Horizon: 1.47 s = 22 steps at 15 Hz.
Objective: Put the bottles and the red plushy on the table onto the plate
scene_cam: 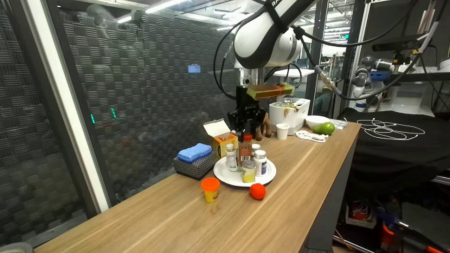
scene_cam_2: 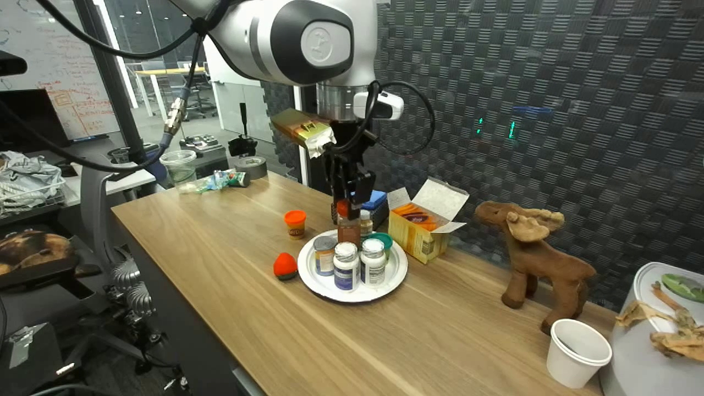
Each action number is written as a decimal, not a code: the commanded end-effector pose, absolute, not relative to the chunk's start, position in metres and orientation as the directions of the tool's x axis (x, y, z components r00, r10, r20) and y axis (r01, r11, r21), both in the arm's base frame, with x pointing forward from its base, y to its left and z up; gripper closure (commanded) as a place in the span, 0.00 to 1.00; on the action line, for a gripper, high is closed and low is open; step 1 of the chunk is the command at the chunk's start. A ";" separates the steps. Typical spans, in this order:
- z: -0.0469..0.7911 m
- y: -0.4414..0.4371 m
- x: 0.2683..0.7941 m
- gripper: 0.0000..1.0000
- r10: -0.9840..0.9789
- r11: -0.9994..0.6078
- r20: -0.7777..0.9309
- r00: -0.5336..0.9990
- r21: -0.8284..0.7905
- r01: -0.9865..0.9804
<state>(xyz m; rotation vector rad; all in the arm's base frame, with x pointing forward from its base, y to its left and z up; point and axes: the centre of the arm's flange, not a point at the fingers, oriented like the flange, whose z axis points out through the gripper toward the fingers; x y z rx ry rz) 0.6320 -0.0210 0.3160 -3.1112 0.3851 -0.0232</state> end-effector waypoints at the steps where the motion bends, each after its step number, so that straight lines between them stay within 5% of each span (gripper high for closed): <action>1: 0.315 -0.023 0.635 0.76 -0.222 -0.975 0.040 0.974 -0.030 -0.221; 14: 0.282 -0.019 0.637 0.76 -0.153 -0.988 0.034 0.988 0.008 -0.153; 15: 0.285 -0.018 0.637 0.63 -0.147 -0.989 0.040 0.988 0.007 -0.147; 16: 0.288 -0.017 0.636 0.26 -0.140 -0.990 0.043 0.989 0.005 -0.140; 20: 0.307 -0.014 0.636 0.03 -0.115 -0.993 0.087 0.990 0.020 -0.117; 22: 0.320 -0.013 0.633 0.00 -0.098 -0.994 0.109 0.989 0.043 -0.103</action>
